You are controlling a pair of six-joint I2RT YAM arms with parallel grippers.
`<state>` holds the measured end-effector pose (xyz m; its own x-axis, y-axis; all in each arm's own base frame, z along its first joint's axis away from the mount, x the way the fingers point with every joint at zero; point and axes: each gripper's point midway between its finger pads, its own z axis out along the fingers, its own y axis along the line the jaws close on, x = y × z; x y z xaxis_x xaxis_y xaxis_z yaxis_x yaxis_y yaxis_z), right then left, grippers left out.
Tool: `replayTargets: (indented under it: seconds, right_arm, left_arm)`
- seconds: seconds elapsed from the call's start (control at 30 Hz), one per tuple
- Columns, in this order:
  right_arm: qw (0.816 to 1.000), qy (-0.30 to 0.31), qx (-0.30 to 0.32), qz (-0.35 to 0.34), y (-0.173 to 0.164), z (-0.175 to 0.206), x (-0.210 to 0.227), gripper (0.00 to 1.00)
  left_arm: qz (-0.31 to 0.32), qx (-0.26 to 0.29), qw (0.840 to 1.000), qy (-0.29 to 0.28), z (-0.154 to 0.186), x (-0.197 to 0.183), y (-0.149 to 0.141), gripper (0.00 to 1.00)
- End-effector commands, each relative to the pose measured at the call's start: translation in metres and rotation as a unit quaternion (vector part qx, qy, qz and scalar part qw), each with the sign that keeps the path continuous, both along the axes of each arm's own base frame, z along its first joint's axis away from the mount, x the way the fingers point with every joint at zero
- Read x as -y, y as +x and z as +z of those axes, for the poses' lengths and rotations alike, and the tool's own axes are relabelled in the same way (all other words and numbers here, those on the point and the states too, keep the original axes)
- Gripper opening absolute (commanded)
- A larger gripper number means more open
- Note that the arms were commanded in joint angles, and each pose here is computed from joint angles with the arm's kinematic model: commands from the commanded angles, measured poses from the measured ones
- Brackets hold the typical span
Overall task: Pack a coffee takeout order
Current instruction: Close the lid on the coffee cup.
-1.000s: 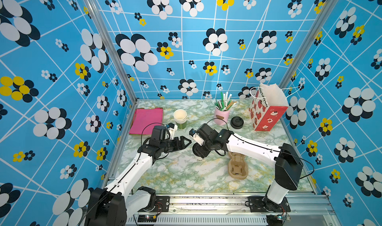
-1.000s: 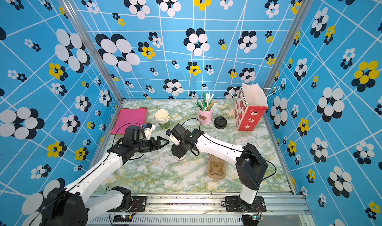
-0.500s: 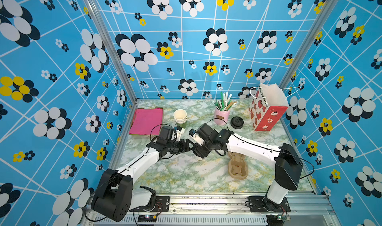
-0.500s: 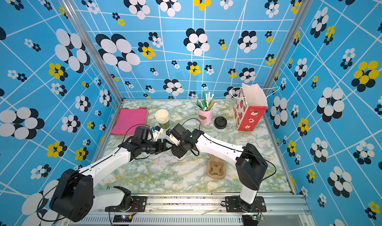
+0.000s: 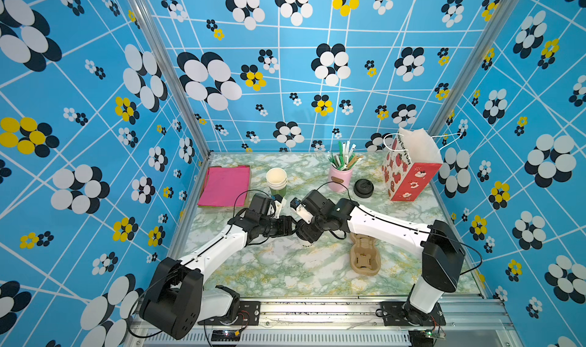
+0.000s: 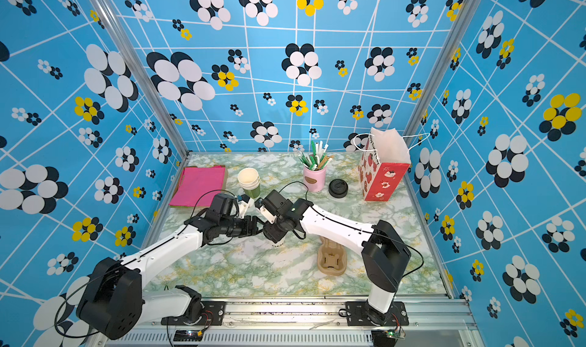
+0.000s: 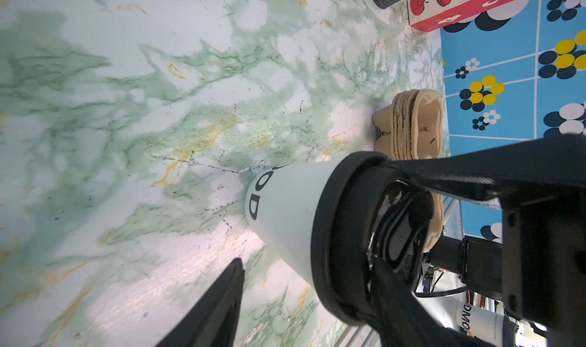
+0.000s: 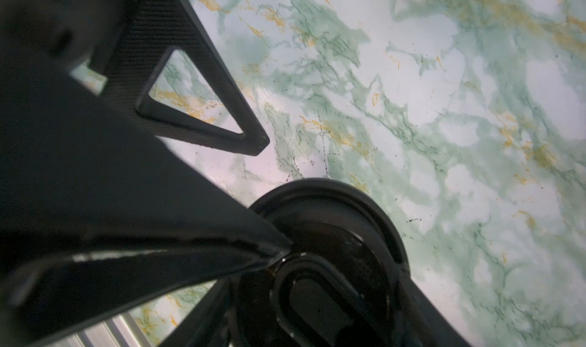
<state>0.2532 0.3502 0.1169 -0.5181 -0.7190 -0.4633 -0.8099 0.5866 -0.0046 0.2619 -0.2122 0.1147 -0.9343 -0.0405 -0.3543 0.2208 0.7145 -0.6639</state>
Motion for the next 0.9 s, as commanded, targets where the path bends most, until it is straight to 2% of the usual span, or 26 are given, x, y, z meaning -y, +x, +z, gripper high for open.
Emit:
replayTargets:
  seconds: [0.0, 0.3, 0.6, 0.87]
  right_arm:
    - [0.978, -0.142, -0.150, 0.000, -0.060, -0.095, 0.055, 0.68]
    - [0.990, -0.080, -0.120, -0.009, -0.045, -0.071, 0.030, 0.70]
    - [0.995, -0.044, -0.085, -0.022, -0.030, -0.053, 0.019, 0.75]
    - [0.998, -0.015, -0.051, -0.030, -0.019, -0.034, 0.013, 0.82]
  left_arm:
    - [0.016, -0.046, 0.995, 0.091, -0.037, -0.025, -0.016, 0.63]
    - [0.018, -0.046, 0.992, 0.117, -0.042, -0.033, -0.022, 0.61]
    - [0.008, -0.042, 0.991, 0.130, -0.043, -0.030, -0.026, 0.60]
    - [0.003, -0.028, 0.990, 0.140, -0.039, -0.028, -0.026, 0.59]
